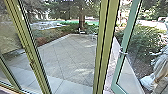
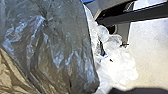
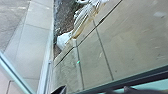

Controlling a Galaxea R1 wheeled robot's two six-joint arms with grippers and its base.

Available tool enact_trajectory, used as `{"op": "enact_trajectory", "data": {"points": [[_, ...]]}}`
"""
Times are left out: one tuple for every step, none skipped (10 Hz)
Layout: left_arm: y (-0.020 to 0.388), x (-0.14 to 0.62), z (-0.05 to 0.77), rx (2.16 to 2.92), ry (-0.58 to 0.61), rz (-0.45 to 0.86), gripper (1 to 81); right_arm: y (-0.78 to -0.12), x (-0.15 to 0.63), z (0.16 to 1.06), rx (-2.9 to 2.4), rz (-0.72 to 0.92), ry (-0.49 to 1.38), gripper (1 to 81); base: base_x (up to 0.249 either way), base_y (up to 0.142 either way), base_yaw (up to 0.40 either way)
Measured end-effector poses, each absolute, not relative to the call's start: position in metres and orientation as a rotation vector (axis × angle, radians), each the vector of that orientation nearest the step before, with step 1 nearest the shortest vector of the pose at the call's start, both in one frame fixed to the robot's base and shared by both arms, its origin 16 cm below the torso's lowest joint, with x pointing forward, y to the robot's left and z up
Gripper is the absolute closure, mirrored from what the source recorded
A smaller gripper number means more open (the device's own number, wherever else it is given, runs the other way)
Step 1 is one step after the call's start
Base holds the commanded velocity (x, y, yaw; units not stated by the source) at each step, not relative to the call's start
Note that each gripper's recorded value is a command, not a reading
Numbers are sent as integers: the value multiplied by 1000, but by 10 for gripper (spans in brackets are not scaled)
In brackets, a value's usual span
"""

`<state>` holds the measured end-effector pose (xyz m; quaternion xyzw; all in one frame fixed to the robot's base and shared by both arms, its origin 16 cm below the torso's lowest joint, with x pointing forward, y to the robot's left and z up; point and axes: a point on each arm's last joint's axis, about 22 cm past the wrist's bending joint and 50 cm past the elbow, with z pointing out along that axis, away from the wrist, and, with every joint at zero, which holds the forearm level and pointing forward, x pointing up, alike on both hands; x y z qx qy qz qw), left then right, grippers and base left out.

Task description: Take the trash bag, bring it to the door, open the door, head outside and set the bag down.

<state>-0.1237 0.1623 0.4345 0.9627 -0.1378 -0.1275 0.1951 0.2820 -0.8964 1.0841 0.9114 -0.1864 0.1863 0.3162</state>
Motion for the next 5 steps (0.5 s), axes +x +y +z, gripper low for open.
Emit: {"op": "enact_trajectory", "data": {"points": [[161, -124, 435, 2696, -386, -356, 811, -869, 279, 1067, 2513, 418, -516, 10, 0, 0, 0], [161, -124, 435, 2696, -386, -356, 811, -843, 278, 1053, 2621, 373, -525, 10, 0, 0, 0], [161, -124, 435, 2696, -387, -355, 811, -827, 278, 1045, 2698, 368, -525, 10, 0, 0, 0], [161, -124, 435, 2696, -388, -354, 811, -818, 266, 1030, 2763, 330, -533, 10, 0, 0, 0], [160, -123, 434, 2696, -387, -350, 811, -811, 243, 1006, 2814, 240, -539, 10, 0, 0, 0]]}}
